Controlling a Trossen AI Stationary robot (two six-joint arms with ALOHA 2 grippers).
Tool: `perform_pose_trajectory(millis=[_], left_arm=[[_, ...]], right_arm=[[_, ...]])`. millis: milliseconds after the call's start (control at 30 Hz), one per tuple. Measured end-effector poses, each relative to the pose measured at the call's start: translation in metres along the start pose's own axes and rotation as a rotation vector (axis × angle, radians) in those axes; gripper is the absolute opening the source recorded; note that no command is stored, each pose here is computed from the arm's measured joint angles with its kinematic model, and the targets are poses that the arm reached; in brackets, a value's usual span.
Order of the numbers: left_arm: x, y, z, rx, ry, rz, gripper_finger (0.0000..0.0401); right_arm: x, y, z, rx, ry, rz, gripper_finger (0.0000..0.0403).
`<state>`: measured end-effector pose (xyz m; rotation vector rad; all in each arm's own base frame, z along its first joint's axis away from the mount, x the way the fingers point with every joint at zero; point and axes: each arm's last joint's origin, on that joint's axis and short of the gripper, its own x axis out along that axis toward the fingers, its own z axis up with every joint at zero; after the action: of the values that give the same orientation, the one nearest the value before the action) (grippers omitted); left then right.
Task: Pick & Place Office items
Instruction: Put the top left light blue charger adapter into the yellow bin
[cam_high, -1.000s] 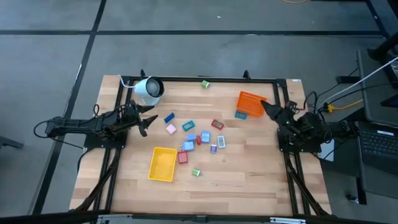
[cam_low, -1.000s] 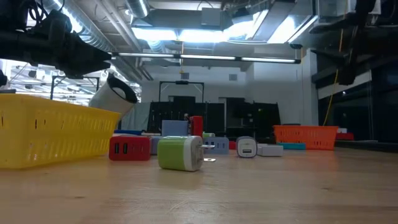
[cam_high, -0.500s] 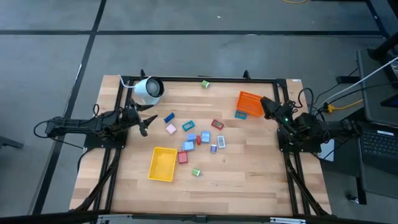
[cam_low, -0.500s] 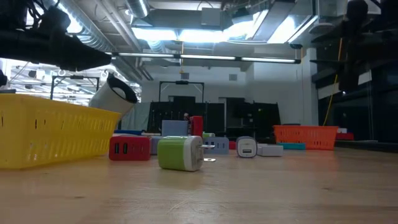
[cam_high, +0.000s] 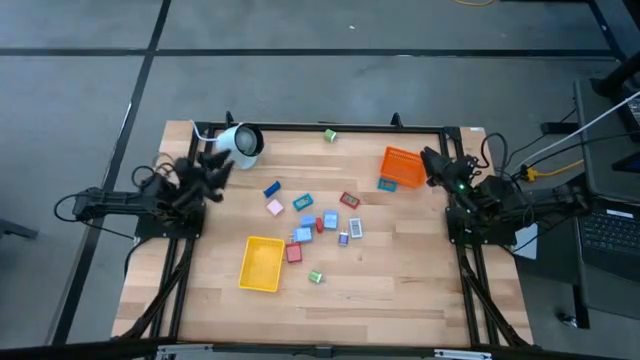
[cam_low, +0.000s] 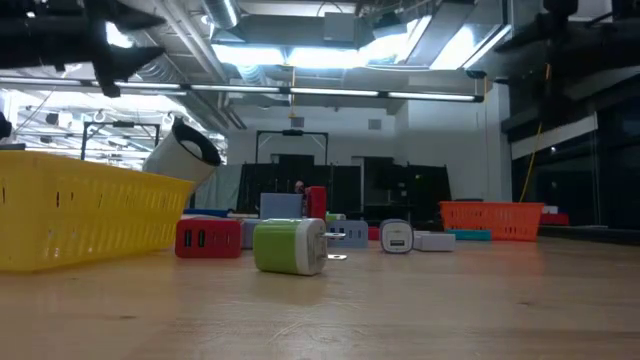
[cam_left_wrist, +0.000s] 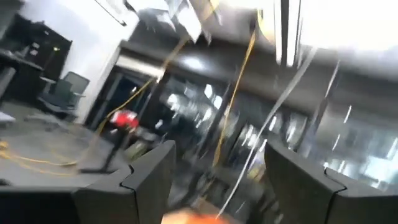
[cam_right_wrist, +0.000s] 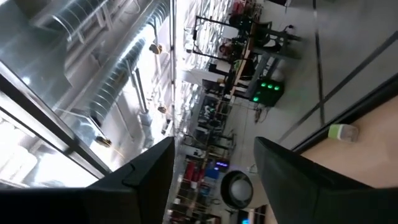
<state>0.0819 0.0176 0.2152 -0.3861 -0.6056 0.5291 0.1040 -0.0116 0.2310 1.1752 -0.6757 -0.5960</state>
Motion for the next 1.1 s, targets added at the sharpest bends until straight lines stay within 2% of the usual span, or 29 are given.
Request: perform_pose_trajectory(millis=[267, 300, 433, 567, 700, 800, 867, 967, 1100], left_arm=[[-0.002, -0.002, 0.022, -0.445, -0.214, -0.002, 0.0242], [-0.003, -0.002, 0.024, -0.458, -0.228, 0.002, 0.0242], [-0.003, 0.001, 0.024, -0.385, -0.253, 0.105, 0.0242], [-0.003, 0.002, 0.023, -0.498, -0.256, 0.104, 0.0242], [0.000, 0.001, 0.013, -0.408, -0.158, 0.084, 0.0242], [0.001, 0.001, 0.002, -0.433, -0.050, 0.051, 0.0242], [0.003, -0.001, -0.003, -0.410, 0.047, 0.014, 0.0242], [0.010, -0.006, -0.008, -0.296, 0.255, 0.071, 0.0242], [0.030, -0.028, 0.014, -0.125, 0.439, 0.064, 0.0244]], right_arm=[[0.011, 0.004, -0.015, -0.087, 0.029, -0.058, 0.0226], [0.012, 0.003, -0.017, -0.097, 0.034, -0.067, 0.0226], [0.015, -0.001, -0.022, -0.126, 0.045, -0.089, 0.0226], [0.015, -0.001, -0.024, -0.123, 0.057, -0.090, 0.0226], [0.015, -0.001, -0.024, -0.129, 0.063, -0.083, 0.0226], [0.016, 0.001, -0.024, -0.120, 0.080, -0.066, 0.0226], [0.016, 0.003, -0.024, -0.124, 0.096, -0.039, 0.0226], [0.016, 0.006, -0.023, -0.138, 0.101, -0.008, 0.0226], [0.016, 0.011, -0.023, -0.149, 0.121, 0.039, 0.0226]])
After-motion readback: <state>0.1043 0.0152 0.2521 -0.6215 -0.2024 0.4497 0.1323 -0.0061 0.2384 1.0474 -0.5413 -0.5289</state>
